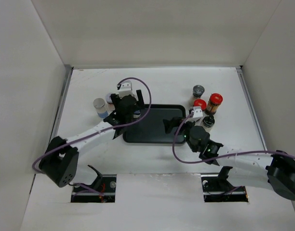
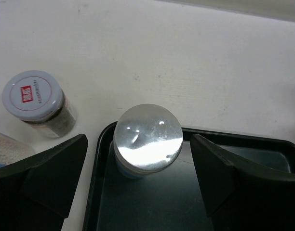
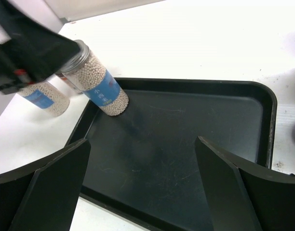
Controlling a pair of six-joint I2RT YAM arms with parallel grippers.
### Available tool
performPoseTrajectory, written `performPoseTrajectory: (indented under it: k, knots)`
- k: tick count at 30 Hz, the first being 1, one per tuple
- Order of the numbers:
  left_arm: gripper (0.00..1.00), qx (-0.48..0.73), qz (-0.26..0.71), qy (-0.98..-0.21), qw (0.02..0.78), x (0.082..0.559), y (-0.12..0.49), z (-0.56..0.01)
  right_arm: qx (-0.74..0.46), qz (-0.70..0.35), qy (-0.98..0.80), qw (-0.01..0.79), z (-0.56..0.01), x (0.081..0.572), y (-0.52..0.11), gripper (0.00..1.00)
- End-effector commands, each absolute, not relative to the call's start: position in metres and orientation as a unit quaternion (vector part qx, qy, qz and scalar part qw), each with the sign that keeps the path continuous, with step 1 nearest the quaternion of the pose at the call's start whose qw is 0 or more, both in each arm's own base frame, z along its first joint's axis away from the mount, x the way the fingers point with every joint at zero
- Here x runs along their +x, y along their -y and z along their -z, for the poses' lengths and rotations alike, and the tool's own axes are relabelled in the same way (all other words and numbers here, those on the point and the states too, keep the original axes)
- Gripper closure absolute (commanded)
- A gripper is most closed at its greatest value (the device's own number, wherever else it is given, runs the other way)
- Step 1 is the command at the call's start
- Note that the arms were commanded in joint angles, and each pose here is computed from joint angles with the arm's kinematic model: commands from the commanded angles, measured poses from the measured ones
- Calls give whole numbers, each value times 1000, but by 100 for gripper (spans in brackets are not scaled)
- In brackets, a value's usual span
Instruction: Organize the condiment bottles
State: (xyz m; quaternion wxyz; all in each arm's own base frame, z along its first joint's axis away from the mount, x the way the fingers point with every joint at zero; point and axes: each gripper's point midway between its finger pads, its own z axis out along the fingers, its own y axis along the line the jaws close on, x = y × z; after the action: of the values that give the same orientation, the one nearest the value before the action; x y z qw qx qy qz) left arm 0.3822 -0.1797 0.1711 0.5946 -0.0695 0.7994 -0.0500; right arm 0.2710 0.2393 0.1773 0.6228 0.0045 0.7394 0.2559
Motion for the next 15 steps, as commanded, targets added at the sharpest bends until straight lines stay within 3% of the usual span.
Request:
performPoseTrajectory:
  k: [1,4,9,15]
  knots:
    - [11,-113,80,-748,649,370,158,-232,21,-270,-725,634,-187,274,-237,4]
    - [10,-140,63,-738,657,356,127,-246,21,-267,-728,631,-185,275,-236,4]
    - [9,-192,-16,-767,612,341,65,-223,22,-268,-730,628,-182,276,-237,3]
    - [9,-228,-42,-773,591,348,34,-203,17,-265,-734,625,-178,278,-241,1]
